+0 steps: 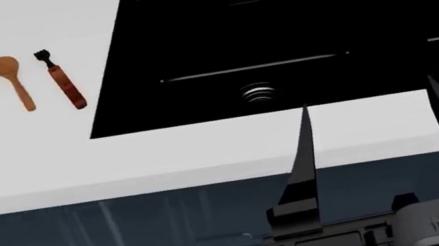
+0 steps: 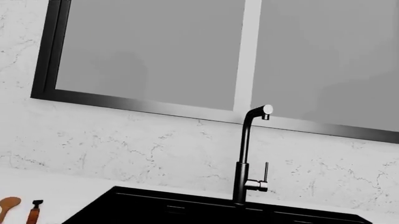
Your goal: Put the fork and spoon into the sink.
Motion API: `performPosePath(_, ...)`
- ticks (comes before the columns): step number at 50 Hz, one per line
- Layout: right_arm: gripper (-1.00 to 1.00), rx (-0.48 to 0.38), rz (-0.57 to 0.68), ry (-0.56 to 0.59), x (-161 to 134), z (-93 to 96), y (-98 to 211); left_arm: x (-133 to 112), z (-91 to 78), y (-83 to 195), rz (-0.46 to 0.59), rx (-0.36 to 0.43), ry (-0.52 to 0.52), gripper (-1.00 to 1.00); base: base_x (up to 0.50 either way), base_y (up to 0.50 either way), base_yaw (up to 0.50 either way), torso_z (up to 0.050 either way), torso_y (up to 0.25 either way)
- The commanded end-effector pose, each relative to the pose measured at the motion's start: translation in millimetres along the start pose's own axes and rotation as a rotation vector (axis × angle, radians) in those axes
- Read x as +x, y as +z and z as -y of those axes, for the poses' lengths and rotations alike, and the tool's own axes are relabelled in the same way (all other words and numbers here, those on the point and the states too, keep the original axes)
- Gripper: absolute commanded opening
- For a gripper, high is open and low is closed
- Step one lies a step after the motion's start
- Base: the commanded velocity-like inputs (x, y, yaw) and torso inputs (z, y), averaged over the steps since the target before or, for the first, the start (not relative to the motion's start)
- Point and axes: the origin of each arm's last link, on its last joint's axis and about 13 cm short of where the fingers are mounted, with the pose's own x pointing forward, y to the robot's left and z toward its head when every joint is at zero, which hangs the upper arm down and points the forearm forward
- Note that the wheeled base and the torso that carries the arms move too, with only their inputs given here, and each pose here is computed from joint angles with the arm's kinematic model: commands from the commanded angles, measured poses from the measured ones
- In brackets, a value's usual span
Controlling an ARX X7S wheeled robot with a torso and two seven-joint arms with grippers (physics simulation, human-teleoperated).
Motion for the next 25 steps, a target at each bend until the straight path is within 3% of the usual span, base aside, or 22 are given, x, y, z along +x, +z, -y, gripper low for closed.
performPosePath(1,1.0,-0.002,-0.001,-0.002,-1.4,0.5,-0.5,-0.9,0.4,-0.4,-0.002,0.0,-0.003,1.0,0.0,0.5,0.0,0.0,0.0)
performPosePath(19,1.0,0.005,-0.003,-0.009,-2.3,1.5,-0.8,-1.5,0.8,-2.3,-0.004,0.0,-0.01,1.0,0.0,0.5,0.0,0.0,0.0)
performPosePath(25,1.0,0.01,-0.008,-0.023,-2.6,1.2,0.2,-1.9,0.7,-2.8,-0.006,-0.001,-0.012,1.0,0.0,0.03,0.0,0.0,0.0)
